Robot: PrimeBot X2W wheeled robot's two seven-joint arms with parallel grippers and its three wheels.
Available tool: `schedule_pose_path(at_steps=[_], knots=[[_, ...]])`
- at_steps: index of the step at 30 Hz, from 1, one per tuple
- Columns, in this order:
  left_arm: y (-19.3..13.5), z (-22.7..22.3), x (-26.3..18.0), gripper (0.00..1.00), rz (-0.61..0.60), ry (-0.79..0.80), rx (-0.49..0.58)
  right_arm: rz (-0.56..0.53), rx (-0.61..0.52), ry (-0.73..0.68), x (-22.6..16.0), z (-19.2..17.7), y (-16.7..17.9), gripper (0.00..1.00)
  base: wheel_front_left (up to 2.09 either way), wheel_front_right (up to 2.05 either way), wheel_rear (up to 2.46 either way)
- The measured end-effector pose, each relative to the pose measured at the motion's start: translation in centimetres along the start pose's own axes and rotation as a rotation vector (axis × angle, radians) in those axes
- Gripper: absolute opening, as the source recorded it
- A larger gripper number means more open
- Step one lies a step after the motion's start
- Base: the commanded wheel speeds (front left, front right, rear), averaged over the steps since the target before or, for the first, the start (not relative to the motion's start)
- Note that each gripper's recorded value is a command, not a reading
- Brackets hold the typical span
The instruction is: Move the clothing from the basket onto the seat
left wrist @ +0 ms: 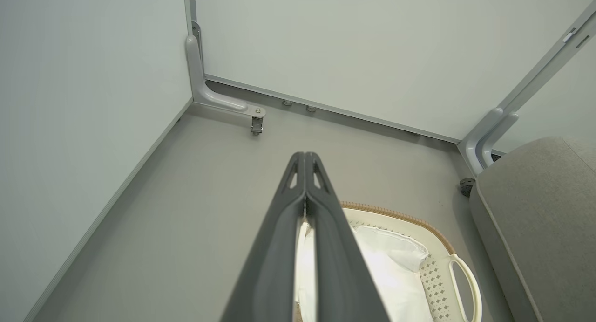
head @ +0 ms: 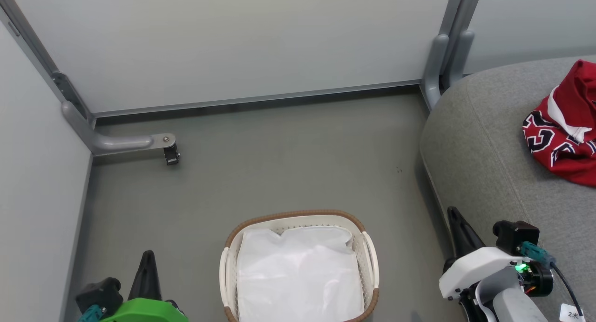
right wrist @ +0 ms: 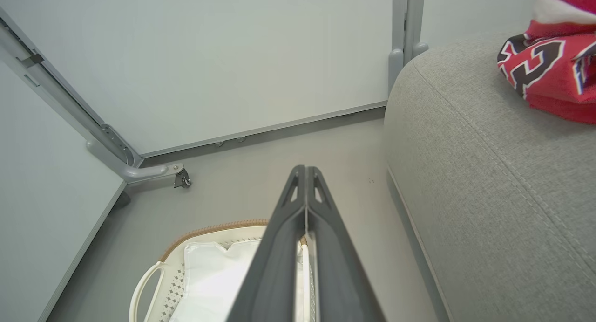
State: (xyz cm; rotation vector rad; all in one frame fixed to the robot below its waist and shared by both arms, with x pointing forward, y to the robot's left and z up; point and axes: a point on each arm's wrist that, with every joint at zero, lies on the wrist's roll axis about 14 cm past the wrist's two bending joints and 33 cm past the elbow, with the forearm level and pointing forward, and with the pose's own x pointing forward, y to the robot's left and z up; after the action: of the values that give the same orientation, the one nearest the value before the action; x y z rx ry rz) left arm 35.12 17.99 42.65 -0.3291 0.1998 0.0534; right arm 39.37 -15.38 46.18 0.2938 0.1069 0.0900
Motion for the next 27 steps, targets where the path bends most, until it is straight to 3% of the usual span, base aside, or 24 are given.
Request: schedule_pose_path(at_steps=[27], knots=[[0.6, 1.7, 0.7, 0.00, 0.028, -0.010, -0.426, -0.077, 0.437, -0.036, -0.3, 1.5, -1.7, 0.00, 0.00, 0.00, 0.00]])
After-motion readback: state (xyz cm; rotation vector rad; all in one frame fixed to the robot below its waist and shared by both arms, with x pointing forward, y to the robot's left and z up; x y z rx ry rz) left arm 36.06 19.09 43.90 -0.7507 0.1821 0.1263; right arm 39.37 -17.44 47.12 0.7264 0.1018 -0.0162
